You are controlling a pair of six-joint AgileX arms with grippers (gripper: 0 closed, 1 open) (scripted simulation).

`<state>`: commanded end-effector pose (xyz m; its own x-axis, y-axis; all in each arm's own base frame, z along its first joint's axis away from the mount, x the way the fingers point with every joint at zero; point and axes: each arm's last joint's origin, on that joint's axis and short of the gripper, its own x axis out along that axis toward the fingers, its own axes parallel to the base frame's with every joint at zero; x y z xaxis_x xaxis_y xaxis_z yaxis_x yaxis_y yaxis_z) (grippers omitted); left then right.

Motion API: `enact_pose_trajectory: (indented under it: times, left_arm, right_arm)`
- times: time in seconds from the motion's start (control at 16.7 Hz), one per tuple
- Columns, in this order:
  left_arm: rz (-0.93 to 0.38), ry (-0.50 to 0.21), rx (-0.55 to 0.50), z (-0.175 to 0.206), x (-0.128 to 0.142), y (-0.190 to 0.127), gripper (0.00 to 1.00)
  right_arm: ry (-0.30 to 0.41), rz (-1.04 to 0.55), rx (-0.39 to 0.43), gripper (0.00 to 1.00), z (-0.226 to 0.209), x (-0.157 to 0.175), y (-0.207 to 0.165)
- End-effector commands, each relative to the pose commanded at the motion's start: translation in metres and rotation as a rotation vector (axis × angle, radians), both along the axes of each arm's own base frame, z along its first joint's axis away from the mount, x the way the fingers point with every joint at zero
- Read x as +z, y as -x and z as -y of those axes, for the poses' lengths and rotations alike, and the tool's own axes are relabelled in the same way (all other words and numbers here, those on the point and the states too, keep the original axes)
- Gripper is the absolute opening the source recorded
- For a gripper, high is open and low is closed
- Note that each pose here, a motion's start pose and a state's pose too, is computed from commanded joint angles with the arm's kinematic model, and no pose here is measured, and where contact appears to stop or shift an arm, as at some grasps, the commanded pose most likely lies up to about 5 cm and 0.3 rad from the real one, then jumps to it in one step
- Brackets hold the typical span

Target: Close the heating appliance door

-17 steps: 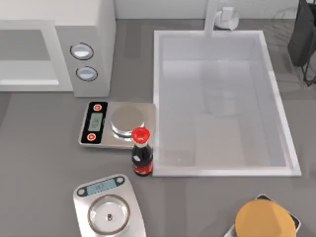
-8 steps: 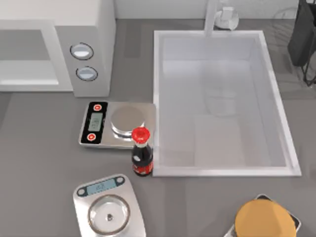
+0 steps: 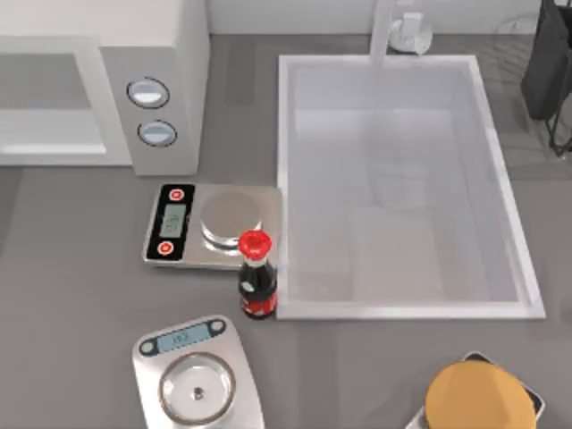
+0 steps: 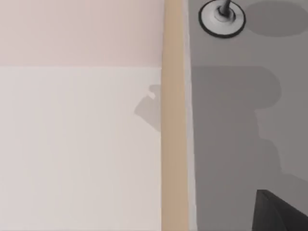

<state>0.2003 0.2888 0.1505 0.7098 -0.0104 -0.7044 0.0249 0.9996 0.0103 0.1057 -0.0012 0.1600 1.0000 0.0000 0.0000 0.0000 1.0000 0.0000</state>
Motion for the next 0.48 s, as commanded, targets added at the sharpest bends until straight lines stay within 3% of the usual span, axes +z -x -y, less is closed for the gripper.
enact_pose_trajectory:
  times: [0.3,0.48]
  left_arm:
    - [-0.012,0.018,0.0,0.063,-0.006,0.004,0.0]
    - [-0.003,0.009,0.001,0.079,-0.005,0.006,0.0]
  right_arm:
    - [0.0,0.0,0.0,1.0,0.0,0.0,0.0]
    - [0.0,0.0,0.0,1.0,0.0,0.0,0.0]
